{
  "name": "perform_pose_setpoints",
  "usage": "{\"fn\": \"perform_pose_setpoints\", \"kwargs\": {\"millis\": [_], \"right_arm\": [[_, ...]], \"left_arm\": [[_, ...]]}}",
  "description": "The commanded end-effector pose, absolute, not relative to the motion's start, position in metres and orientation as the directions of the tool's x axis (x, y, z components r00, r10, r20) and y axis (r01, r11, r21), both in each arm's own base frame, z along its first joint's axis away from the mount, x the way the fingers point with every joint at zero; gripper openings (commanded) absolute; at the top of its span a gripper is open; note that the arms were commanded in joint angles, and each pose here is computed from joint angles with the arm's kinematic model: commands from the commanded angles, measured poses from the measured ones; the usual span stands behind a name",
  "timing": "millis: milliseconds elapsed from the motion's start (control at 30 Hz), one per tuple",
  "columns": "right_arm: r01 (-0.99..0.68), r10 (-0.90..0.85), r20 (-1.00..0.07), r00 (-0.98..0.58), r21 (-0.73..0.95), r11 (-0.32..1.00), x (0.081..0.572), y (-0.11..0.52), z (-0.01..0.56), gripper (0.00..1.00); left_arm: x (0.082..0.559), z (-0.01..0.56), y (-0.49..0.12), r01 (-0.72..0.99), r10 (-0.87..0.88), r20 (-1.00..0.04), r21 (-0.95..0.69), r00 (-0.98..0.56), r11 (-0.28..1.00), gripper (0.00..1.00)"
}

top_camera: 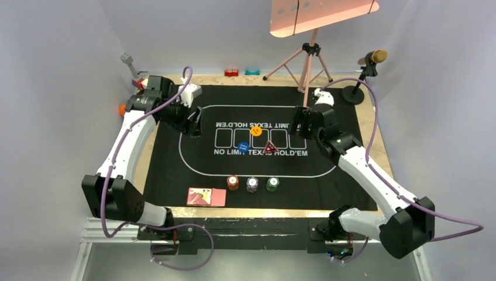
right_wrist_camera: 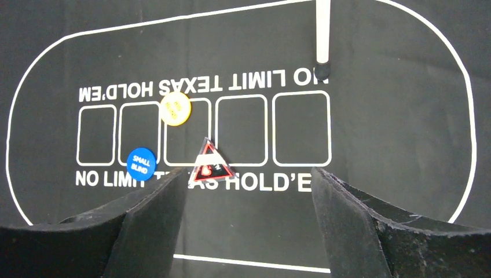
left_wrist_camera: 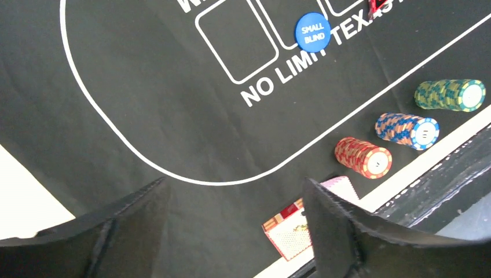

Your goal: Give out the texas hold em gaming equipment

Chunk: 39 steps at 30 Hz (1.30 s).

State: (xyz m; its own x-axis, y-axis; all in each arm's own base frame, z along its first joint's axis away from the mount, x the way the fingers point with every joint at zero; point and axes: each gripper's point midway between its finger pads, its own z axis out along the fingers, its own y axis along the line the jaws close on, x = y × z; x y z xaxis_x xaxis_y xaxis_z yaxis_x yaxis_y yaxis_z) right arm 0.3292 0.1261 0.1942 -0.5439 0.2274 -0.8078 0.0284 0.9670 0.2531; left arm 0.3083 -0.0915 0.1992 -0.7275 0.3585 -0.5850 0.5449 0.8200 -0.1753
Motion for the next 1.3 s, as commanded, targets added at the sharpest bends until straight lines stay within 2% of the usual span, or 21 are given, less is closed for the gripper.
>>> {"fn": "perform_pose_setpoints", "kwargs": {"millis": [0,133,333,667,800,933,1133,1267], "right_arm": [[0.032,0.230,-0.836,-0.497,0.248,0.968,0.336,0.127,0.217,0.82],[0.043,0.229,-0.835,-0.500,0.240,0.970,0.336,0.127,0.215,0.83],[0.082,0.242,-0.841,-0.484,0.232,0.969,0.329,0.116,0.220,0.83],[0.107,0.278,-0.843,-0.461,0.259,0.960,0.300,0.099,0.220,0.80],[0.104,0.289,-0.841,-0.457,0.272,0.957,0.294,0.098,0.220,0.79],[0.101,0.289,-0.842,-0.456,0.274,0.956,0.293,0.098,0.222,0.79],[0.086,0.291,-0.846,-0.447,0.283,0.955,0.290,0.098,0.231,0.79],[0.083,0.297,-0.843,-0.448,0.292,0.953,0.290,0.100,0.232,0.79]], "left_arm": [[0.317,0.203,-0.103,0.581,0.355,-0.632,-0.189,-0.689,0.791,0.99],[0.310,0.202,-0.129,0.668,0.390,-0.644,-0.261,-0.659,0.697,1.00],[0.314,0.174,-0.177,0.762,0.540,-0.593,-0.208,-0.597,0.613,1.00],[0.332,0.132,-0.240,0.851,0.682,-0.538,-0.145,-0.496,0.505,1.00],[0.342,0.120,-0.264,0.867,0.711,-0.520,-0.133,-0.474,0.480,1.00],[0.351,0.107,-0.276,0.874,0.729,-0.510,-0.108,-0.458,0.473,0.94],[0.362,0.087,-0.283,0.874,0.751,-0.494,-0.039,-0.438,0.484,0.95],[0.373,0.079,-0.286,0.866,0.760,-0.486,0.013,-0.432,0.500,0.88]]}}
